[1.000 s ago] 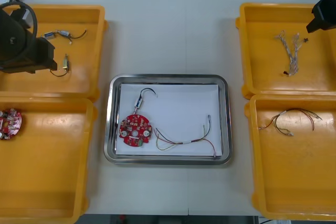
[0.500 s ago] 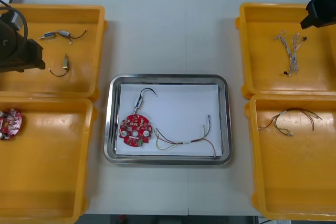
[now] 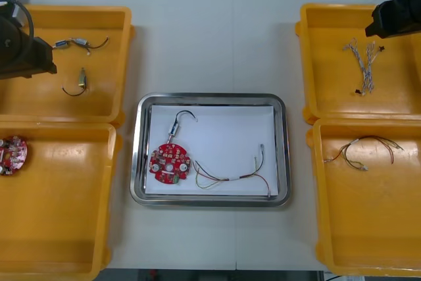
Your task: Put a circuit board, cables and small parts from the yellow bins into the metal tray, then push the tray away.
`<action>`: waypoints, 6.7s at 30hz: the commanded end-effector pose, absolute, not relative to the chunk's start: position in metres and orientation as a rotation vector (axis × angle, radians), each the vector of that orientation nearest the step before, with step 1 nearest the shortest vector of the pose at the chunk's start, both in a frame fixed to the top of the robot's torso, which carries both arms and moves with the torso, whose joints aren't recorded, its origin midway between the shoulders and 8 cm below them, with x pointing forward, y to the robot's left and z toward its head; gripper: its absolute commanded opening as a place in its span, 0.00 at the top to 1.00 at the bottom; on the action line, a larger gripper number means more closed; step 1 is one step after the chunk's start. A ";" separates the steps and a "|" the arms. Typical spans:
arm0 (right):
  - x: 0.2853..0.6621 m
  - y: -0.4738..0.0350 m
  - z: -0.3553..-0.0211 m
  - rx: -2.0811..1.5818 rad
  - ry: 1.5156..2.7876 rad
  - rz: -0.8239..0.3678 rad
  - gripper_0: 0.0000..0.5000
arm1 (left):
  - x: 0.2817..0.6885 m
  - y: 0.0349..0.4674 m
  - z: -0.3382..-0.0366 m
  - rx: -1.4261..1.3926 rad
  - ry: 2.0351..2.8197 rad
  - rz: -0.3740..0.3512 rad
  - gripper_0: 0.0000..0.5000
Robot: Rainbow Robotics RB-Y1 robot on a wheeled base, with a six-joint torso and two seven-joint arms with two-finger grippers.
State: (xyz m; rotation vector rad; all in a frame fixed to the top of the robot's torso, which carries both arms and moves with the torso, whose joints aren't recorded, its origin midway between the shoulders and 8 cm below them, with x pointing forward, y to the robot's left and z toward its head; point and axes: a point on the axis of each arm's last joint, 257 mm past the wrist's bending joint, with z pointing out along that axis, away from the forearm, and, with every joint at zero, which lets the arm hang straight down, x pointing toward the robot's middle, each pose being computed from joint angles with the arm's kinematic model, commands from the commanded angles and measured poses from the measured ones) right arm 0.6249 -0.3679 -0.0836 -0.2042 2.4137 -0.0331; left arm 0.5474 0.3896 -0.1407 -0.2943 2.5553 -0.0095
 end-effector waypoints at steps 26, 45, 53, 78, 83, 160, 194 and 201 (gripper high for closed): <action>0.641 -0.433 -0.143 -0.053 2.419 -0.118 0.00 | 0.612 0.321 -0.138 -0.128 2.390 -0.041 0.00; 0.649 -0.423 -0.162 -0.090 2.411 -0.166 0.00 | 0.618 0.328 -0.166 -0.109 2.401 0.037 0.00; 0.652 -0.413 -0.168 -0.096 2.407 -0.158 0.00 | 0.612 0.333 -0.178 -0.102 2.419 0.053 0.00; 0.648 -0.414 -0.215 -0.094 2.380 -0.158 0.00 | 0.590 0.336 -0.213 -0.056 2.512 0.068 0.00; 0.648 -0.411 -0.217 -0.094 2.383 -0.149 0.62 | 0.588 0.336 -0.217 -0.052 2.520 0.070 0.00; 0.516 -0.317 -0.038 -0.731 2.452 -0.152 1.00 | 0.429 0.373 -0.096 0.126 2.529 0.057 1.00; 0.444 -0.155 -0.112 -1.485 2.154 -0.190 1.00 | 0.409 0.379 -0.103 0.137 2.540 0.093 1.00; 0.447 -0.129 -0.128 -1.541 2.080 -0.193 1.00 | 0.409 0.380 -0.104 0.142 2.540 0.099 1.00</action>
